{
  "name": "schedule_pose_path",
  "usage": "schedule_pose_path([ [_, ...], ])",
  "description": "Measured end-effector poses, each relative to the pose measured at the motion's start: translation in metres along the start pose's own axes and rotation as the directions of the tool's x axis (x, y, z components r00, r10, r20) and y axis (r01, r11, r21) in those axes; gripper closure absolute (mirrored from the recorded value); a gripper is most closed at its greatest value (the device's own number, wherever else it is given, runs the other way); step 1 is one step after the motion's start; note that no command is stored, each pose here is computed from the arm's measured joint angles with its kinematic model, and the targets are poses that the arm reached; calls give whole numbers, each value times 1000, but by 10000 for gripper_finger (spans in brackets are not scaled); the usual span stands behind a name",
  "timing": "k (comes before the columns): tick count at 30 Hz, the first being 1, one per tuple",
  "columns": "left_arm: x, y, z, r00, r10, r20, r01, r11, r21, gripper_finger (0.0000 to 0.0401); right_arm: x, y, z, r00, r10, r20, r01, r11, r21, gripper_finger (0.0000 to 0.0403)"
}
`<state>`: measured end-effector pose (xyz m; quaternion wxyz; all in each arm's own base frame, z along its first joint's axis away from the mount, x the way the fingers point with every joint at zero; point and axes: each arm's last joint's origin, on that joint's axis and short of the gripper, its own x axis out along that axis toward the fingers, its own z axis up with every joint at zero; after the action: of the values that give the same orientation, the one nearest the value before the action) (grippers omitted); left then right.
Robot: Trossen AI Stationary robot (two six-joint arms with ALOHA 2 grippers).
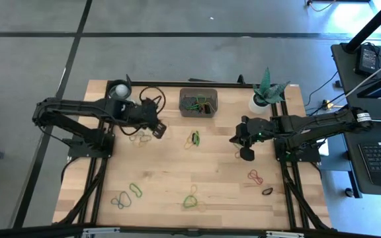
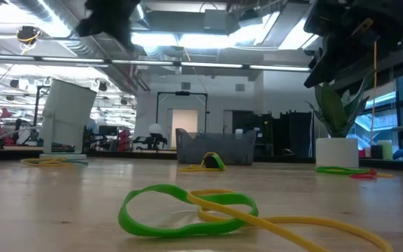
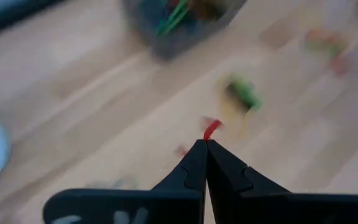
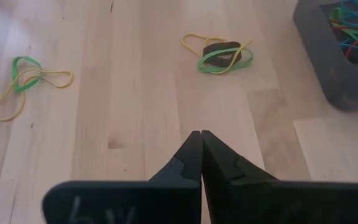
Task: Pick and place rubber bands into bin
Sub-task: Put the red rubber band into the bin
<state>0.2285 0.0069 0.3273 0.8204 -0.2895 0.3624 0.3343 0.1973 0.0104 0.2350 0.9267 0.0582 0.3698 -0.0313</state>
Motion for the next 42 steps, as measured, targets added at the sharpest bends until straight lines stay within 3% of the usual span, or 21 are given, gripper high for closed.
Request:
schedule_pose_path([
  [3, -7, -12, 15, 985, -116, 124, 110, 992, 55, 399, 0, 0, -1, 1000, -1, -7, 1, 1000, 0, 401],
  [6, -11, -24, 34, 938, -214, 272, 189, 975, 114, 399, 0, 0, -1, 1000, -2, -9, 2, 1000, -1, 401],
  [10, -12, -31, 64, 900, -243, 363, 192, 966, 173, 398, 0, 0, -1, 1000, -2, -10, 2, 1000, -1, 401],
  [13, -4, -33, 89, 899, -244, 364, 173, 961, 218, 398, 0, 0, -1, 1000, -2, -10, 2, 1000, 2, 401],
  [20, 42, -32, 150, 914, -270, 302, 147, 915, 375, 398, 0, 0, -1, 1000, -2, -10, 2, 1000, 21, 401],
  [25, 93, -18, 173, 962, -203, 182, 109, 898, 426, 398, 0, 0, -1, 1000, -2, -10, 2, 998, 62, 401],
  [30, 144, 3, 175, 991, -128, 39, 96, 888, 451, 398, 0, 0, -1, 1000, -2, -10, 3, 994, 108, 401],
  [35, 175, 24, 165, 993, -3, -117, 58, 882, 467, 398, 0, -1, -1, 999, -44, -2, 44, 990, 136, 401],
  [42, 216, 41, 158, 978, 96, -187, 11, 863, 505, 398, 0, -4, 0, 990, -139, 15, 135, 977, 166, 401],
])
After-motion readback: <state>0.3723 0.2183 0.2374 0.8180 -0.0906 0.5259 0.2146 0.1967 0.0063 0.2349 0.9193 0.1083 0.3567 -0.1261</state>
